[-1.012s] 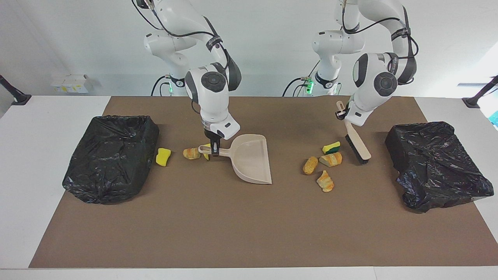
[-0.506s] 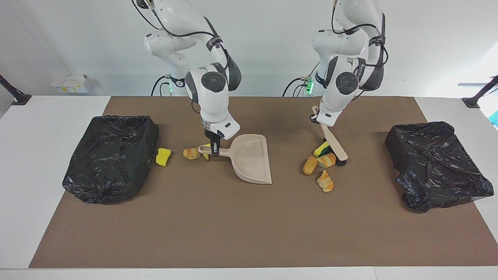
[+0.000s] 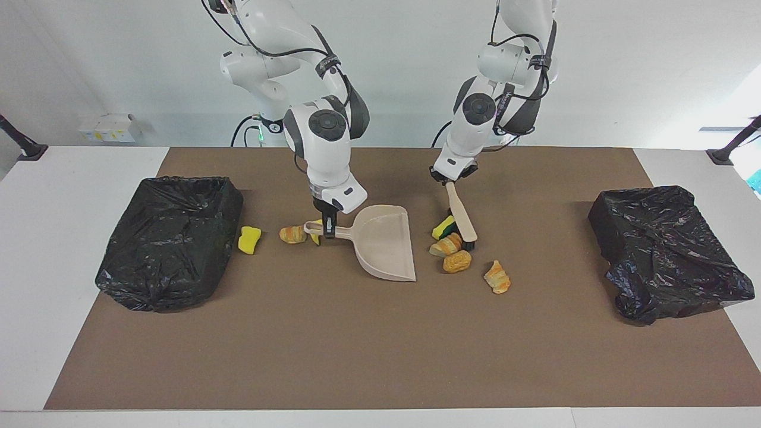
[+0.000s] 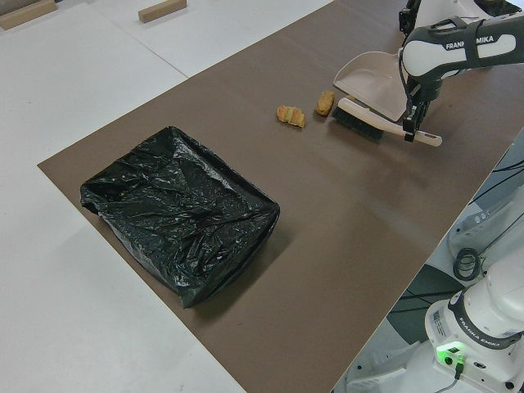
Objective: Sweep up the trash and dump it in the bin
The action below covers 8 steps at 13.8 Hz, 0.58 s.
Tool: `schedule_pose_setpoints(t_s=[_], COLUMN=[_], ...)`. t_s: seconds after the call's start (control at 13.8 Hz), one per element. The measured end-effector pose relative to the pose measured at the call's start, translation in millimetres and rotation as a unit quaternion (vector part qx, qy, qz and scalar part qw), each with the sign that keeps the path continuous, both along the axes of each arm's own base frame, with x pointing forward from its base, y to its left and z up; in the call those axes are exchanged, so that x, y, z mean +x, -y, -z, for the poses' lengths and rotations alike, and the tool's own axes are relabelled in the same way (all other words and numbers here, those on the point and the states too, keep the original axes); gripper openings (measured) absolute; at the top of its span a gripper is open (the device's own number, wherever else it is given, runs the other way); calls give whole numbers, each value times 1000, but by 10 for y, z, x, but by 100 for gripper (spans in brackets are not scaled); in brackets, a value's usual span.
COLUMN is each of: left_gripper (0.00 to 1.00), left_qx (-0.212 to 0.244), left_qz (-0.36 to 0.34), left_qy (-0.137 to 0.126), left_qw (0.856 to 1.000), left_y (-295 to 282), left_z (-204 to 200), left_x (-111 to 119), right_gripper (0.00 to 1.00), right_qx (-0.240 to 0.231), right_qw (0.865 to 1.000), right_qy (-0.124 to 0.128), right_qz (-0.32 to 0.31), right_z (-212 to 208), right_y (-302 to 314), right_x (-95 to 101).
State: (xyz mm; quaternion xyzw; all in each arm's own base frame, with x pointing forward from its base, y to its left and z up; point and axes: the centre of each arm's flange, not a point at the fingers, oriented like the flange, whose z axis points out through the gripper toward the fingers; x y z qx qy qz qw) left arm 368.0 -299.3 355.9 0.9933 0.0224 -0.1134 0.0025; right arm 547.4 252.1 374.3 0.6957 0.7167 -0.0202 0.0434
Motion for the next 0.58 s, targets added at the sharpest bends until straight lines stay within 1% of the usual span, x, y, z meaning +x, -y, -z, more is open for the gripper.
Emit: schedule_pose_setpoints(t_s=[0.07,0.29,0.36,0.43,0.58], left_gripper=[26,26,26,26,26], left_qx=[-7,-35,-42,-47,-52], left_qz=[10,54,65,71,72], left_qy=[2,20,25,29,31], left_qw=[1000,998,997,996,996], left_y=[127,619,749,833,866], left_z=[-34,-197,-274,-349,-449], left_x=[-69,-361,-426,-433,-320], right_gripper=[31,31,31,31,31], right_qx=[0,1,2,3,3], right_qw=[1000,1000,1000,1000,1000], right_qy=[0,2,4,4,4], right_qz=[3,11,11,11,11], right_z=[10,36,45,53,62], right_y=[-20,-115,-138,-149,-154], right_x=[-15,-69,-81,-89,-94])
